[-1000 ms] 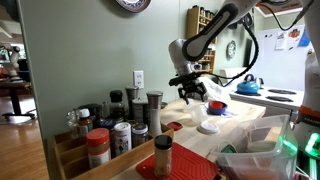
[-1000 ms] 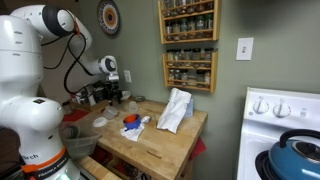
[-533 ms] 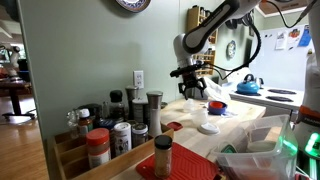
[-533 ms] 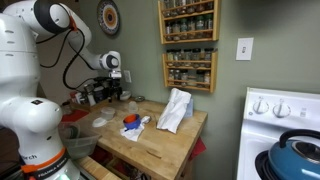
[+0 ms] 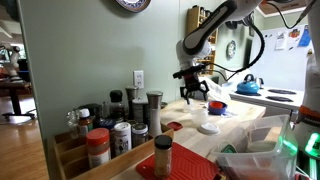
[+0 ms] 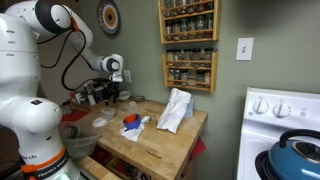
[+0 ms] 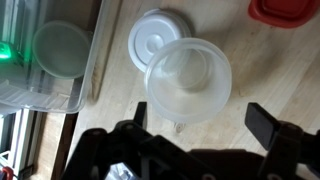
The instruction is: Put the transparent bowl upright and put the lid on it
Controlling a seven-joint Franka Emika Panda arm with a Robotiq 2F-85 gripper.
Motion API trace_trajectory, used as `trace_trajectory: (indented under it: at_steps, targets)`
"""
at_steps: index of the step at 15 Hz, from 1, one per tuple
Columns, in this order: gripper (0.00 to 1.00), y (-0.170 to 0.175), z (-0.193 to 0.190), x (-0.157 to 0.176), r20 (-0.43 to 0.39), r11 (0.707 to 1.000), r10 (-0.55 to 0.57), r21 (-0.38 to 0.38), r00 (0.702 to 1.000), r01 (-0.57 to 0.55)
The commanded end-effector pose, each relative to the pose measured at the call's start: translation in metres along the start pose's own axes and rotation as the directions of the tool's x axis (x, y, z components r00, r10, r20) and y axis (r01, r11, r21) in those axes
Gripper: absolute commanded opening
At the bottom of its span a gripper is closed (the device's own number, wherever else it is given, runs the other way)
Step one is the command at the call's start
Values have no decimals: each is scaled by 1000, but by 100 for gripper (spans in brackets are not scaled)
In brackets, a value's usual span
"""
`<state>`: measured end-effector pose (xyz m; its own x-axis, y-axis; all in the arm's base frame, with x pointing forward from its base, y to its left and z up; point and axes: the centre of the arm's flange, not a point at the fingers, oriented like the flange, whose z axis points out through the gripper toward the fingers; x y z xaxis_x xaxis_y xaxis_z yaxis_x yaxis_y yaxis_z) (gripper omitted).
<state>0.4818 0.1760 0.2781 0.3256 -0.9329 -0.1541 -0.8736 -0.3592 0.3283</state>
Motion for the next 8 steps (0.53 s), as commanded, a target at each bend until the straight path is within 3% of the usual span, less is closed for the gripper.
trace_trajectory:
  at_steps: [1,5,6,8]
  targets:
    - [100,-9,20,-2,54,999,-18,29,998,16]
    - [99,-25,35,1,38,997,14,80,999,-17]
    - [74,-27,38,3,35,997,11,81,999,-14]
    - [70,-30,45,4,40,996,9,83,999,-13]
